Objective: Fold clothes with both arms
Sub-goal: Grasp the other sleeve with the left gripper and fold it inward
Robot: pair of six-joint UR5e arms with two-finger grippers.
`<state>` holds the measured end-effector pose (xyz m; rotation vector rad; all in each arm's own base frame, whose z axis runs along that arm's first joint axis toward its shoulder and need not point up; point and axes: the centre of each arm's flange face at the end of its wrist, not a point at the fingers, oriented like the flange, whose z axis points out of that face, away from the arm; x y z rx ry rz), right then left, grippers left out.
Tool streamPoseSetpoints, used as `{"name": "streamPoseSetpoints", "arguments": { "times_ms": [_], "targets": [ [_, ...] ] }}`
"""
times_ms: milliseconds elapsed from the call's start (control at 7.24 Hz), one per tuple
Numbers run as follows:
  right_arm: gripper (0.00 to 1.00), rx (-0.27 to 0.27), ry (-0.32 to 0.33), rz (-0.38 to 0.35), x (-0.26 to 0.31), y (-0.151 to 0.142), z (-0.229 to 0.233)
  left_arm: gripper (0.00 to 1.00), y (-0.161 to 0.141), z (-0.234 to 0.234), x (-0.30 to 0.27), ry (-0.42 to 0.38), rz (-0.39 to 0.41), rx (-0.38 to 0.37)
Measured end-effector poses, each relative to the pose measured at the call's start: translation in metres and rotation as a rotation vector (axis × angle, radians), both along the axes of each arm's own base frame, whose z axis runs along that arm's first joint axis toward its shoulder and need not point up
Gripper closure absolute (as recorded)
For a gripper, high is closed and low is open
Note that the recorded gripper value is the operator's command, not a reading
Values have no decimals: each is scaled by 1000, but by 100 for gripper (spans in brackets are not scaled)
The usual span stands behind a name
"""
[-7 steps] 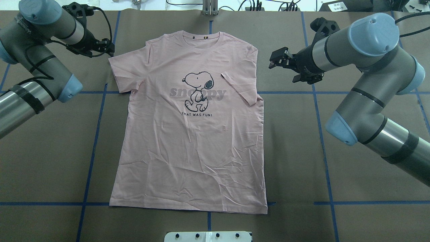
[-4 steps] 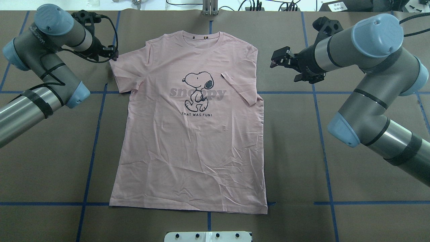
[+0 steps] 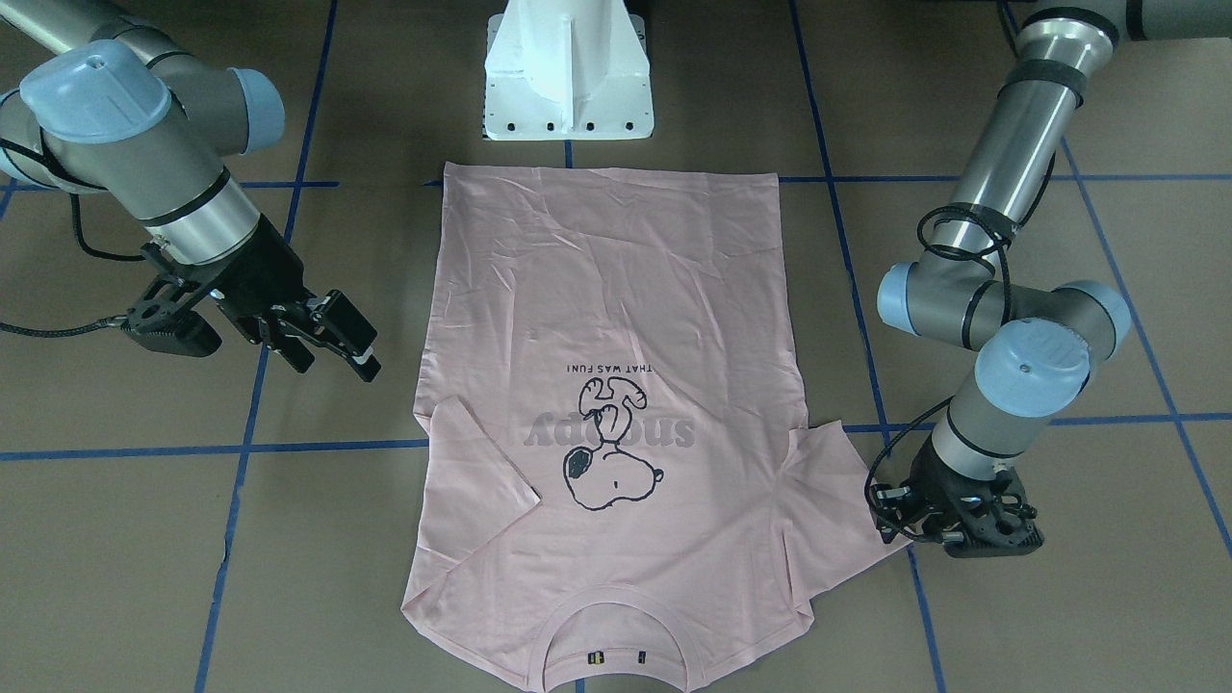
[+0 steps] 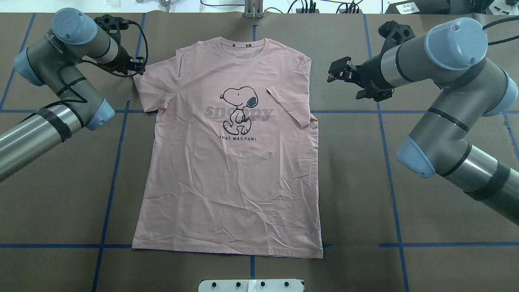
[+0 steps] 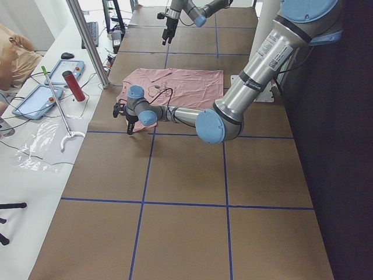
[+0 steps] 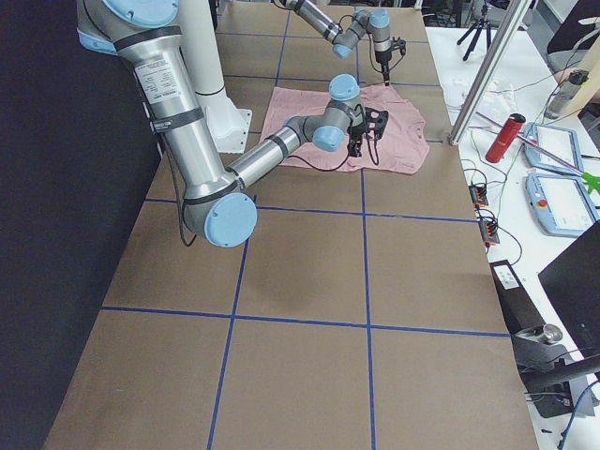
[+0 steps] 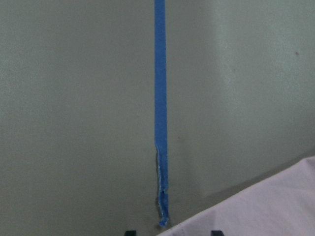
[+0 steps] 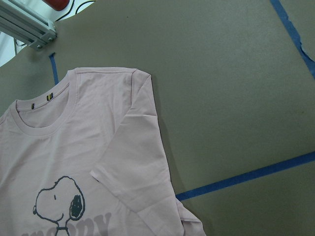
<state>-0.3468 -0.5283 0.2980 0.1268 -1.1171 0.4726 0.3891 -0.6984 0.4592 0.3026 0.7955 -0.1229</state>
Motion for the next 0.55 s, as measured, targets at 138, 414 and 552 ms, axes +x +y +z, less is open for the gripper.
{"name": "streamPoseSetpoints", "arguments": {
  "times_ms": [138, 414, 552],
  "targets": [
    [0, -1, 1, 0, 0, 0, 1, 100, -1, -2, 1, 1, 0, 2],
    [0, -2, 2, 0, 0, 0, 2, 100, -2, -14, 2, 10, -1, 12],
    [0, -3, 2, 0, 0, 0, 2, 100, -2, -32, 1, 23, -3, 23]
  ]
}}
